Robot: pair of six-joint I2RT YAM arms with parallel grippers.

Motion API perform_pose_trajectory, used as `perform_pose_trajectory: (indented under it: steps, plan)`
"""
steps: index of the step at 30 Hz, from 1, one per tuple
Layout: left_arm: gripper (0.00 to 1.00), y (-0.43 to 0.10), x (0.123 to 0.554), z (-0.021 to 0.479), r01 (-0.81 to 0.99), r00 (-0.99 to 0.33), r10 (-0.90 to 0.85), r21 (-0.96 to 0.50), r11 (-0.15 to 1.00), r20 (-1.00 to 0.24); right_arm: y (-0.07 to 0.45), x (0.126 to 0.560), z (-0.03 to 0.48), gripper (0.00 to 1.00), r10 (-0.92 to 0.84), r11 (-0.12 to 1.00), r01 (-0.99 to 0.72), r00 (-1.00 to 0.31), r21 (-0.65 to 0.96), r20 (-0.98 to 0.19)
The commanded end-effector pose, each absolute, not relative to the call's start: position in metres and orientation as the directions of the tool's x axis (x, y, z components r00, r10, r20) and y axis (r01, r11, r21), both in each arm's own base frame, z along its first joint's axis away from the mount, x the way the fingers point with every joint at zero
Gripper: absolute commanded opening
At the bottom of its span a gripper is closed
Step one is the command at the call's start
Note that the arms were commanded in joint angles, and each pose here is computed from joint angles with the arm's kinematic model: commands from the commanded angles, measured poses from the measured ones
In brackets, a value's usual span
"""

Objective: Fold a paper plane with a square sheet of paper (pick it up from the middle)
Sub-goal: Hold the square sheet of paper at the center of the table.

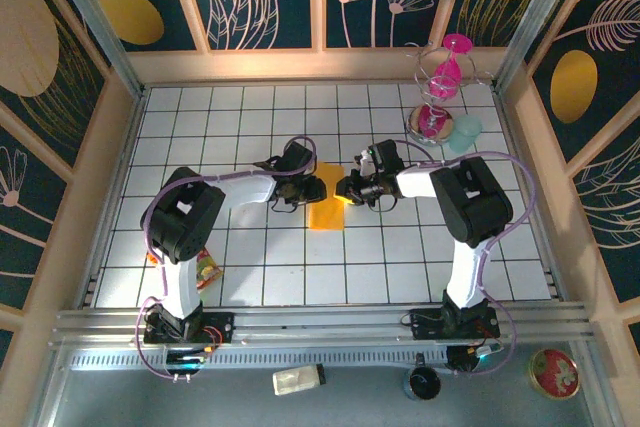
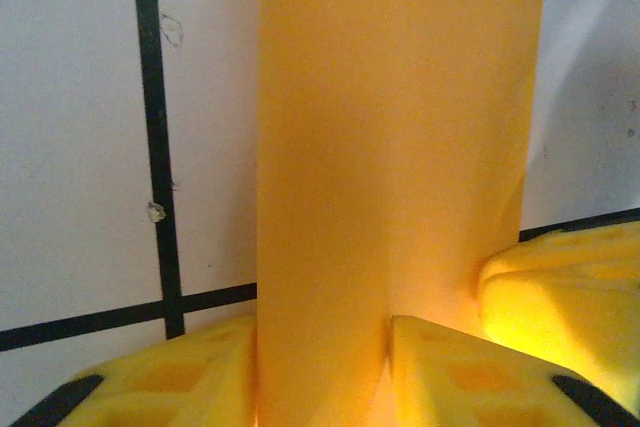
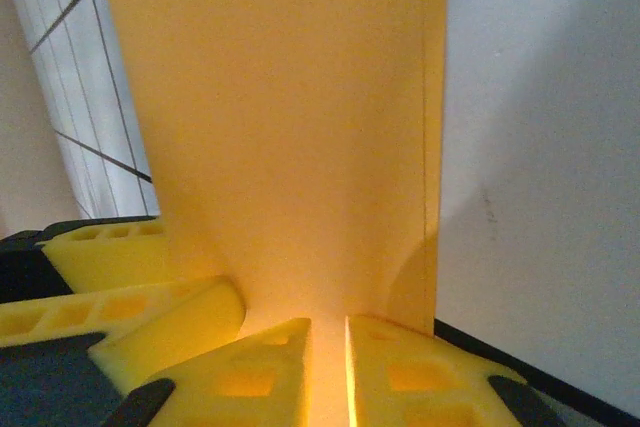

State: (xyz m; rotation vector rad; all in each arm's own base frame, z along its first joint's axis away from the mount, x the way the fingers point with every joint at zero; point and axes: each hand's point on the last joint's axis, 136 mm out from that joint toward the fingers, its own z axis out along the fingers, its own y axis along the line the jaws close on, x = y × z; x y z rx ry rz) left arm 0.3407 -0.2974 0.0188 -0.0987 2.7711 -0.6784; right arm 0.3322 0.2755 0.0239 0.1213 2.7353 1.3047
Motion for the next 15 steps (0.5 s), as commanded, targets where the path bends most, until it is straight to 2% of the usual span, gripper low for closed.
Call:
perform_pose_trajectory:
  steps: [1,15]
  plan:
    - [0.36,-0.286,0.327,-0.008,-0.009,-0.974,-0.095,-0.383,0.924,-0.205,0.270,0.334,0.039,0.21,0.152,0.610,0.026,-0.985,0.792,-0.084]
    - [0.35,-0.286,0.324,-0.017,0.014,-0.979,-0.064,-0.373,0.928,-0.194,0.258,0.346,0.052,0.21,0.218,0.627,0.012,-0.963,0.779,-0.161]
